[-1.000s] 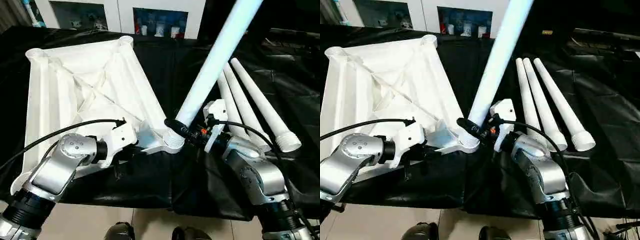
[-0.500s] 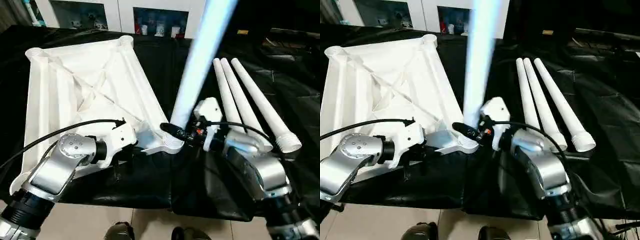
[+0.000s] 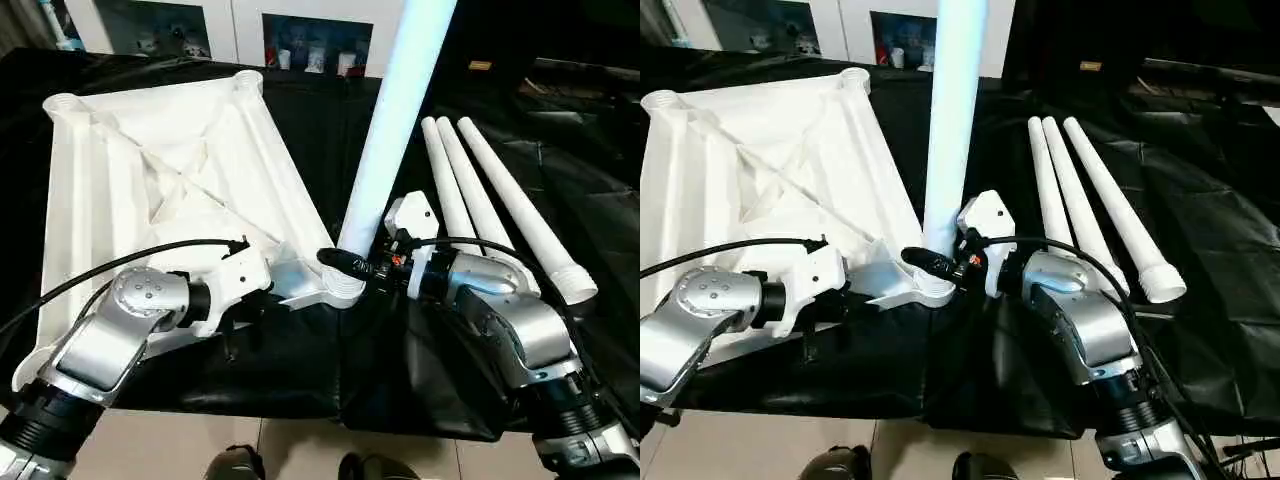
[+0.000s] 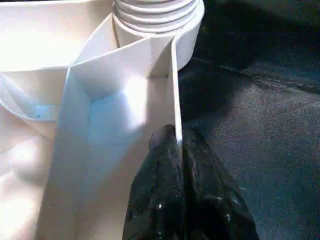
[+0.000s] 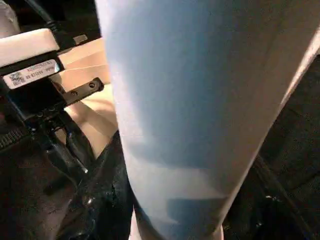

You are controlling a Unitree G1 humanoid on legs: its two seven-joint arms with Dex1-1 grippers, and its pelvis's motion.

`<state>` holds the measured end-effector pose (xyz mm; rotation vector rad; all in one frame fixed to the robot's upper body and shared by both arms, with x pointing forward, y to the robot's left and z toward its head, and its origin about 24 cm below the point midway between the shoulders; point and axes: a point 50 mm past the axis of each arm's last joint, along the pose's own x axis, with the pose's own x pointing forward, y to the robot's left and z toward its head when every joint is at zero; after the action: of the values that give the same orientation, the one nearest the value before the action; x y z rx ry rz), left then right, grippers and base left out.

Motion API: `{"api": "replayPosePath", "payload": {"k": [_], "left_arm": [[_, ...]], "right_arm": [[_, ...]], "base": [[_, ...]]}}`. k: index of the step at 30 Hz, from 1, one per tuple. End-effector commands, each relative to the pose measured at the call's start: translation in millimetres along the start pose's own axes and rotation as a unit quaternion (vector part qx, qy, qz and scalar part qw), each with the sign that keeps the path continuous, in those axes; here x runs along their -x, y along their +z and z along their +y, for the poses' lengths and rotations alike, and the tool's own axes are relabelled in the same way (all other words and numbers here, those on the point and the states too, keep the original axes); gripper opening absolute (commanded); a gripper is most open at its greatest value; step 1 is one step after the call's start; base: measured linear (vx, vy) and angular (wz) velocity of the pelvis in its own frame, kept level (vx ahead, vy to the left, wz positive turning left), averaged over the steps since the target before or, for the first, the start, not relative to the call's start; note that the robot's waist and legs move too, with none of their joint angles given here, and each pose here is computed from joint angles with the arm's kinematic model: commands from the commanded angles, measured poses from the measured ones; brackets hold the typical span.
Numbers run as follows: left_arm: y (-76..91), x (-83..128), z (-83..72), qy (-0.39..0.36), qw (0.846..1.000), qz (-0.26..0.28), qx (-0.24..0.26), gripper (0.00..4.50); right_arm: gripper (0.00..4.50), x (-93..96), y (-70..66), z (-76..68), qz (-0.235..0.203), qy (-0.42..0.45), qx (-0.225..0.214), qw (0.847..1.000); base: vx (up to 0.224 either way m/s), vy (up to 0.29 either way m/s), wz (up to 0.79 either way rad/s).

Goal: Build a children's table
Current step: Insert table leg to table base

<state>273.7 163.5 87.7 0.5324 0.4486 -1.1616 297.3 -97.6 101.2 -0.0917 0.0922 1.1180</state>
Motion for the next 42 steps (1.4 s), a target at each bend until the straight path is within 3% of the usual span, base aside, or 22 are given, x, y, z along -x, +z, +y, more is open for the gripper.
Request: {"api": "replayPosePath", "payload": {"k": [1, 13, 21, 25, 29, 32, 33, 35, 38, 39, 42], "left_arm": [[10.5, 0, -6.1, -0.045, 0.998, -0.032, -0.024, 0.0], [9.8, 5, -2.6, -0.062, 0.997, -0.018, -0.037, 0.0], [2.5, 1, 3.4, -0.022, 1.0, -0.009, -0.007, 0.0], [-1.5, -10, 11.1, 0.049, 0.997, -0.012, 0.056, 0.0], [-1.5, -22, 12.1, 0.088, 0.992, -0.002, 0.087, 0.0], [-1.5, -27, 12.9, 0.104, 0.989, 0.002, 0.101, 0.0], [-1.7, -35, 14.7, 0.137, 0.982, 0.012, 0.127, 0.0], [-1.6, -39, 15.5, 0.155, 0.978, 0.019, 0.14, 0.0], [-1.6, -39, 15.5, 0.155, 0.978, 0.019, 0.14, 0.0], [5.3, -54, 10.7, 0.175, 0.971, 0.026, 0.161, 0.0], [15.6, -69, 3.1, 0.181, 0.968, 0.028, 0.174, 0.0]], "right_arm": [[1.85, 4.0, -59.2, 15.8, 0.112, 0.037, -0.088, 0.989], [1.85, 6.3, -58.0, 13.9, 0.119, 0.065, -0.069, 0.988], [1.85, 1.1, -69.6, 2.2, 0.124, -0.027, -0.077, 0.989], [1.84, -6.8, -83.0, -12.0, 0.122, -0.16, -0.109, 0.973], [1.84, -13.5, -87.1, -21.9, 0.116, -0.243, -0.131, 0.954], [1.84, -15.9, -88.1, -25.2, 0.117, -0.267, -0.132, 0.947], [1.84, -20.5, -89.4, -29.3, 0.12, -0.3, -0.141, 0.936], [1.84, -23.5, -90.2, -31.1, 0.122, -0.318, -0.148, 0.928], [1.84, -23.5, -90.2, -31.1, 0.122, -0.318, -0.148, 0.928], [1.84, -34.2, -90.5, -33.0, 0.127, -0.349, -0.158, 0.915], [1.84, -45.2, -88.8, -32.5, 0.134, -0.368, -0.163, 0.905]], "base": [[0.0, 0.0, 0.0], [0.0, 0.0, 0.0], [0.0, 0.0, 0.0], [0.0, 0.0, 0.0], [0.0, 0.0, 0.0], [0.0, 0.0, 0.0], [0.0, 0.0, 0.0], [0.0, 0.0, 0.0], [0.0, 0.0, 0.0], [0.0, 0.0, 0.0], [0.0, 0.0, 0.0]]}}
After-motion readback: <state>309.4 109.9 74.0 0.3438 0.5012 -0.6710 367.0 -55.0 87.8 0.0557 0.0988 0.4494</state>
